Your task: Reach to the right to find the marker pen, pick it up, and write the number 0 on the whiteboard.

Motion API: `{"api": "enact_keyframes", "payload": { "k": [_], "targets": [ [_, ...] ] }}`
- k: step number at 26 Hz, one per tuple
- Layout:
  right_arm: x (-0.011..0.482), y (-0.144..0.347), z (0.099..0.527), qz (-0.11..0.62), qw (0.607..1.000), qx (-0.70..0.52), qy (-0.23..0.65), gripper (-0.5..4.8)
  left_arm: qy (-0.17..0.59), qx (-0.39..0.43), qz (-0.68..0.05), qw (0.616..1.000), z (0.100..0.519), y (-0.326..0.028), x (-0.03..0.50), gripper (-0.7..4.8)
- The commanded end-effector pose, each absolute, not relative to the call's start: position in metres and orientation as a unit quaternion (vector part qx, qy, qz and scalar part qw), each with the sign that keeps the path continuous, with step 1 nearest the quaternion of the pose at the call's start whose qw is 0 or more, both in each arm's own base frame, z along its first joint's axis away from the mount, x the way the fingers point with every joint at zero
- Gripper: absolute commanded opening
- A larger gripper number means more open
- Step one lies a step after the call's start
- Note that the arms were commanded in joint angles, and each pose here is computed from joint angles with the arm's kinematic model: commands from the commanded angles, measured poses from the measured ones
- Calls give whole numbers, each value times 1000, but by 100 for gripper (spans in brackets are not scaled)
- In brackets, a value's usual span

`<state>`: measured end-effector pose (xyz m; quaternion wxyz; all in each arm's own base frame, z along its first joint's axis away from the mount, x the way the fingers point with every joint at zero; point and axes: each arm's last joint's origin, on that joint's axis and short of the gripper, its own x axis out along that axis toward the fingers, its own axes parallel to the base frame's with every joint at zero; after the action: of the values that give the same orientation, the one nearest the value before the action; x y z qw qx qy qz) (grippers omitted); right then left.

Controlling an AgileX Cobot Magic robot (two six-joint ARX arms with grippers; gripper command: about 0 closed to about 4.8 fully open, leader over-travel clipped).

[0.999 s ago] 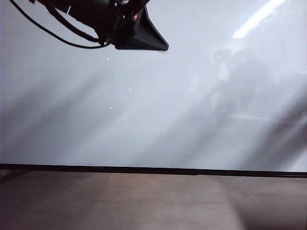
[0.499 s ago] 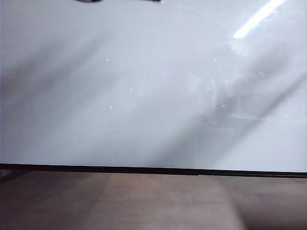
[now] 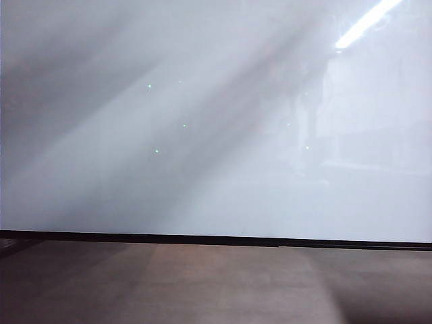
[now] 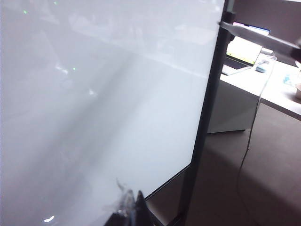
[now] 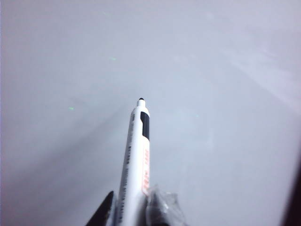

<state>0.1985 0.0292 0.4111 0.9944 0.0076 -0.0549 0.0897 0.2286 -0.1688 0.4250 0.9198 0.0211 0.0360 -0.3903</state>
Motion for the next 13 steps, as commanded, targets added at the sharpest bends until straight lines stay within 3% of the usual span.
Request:
{"api": "enact_keyframes", "payload": {
  "k": [1, 13],
  "targets": [
    [218, 36, 434, 91, 993, -12, -68, -2, 22, 18, -390, 920, 429, -169, 227, -6],
    [283, 51, 469, 94, 993, -68, -21, -2, 34, 23, -396, 918, 427, -170, 224, -6]
  ]
}}
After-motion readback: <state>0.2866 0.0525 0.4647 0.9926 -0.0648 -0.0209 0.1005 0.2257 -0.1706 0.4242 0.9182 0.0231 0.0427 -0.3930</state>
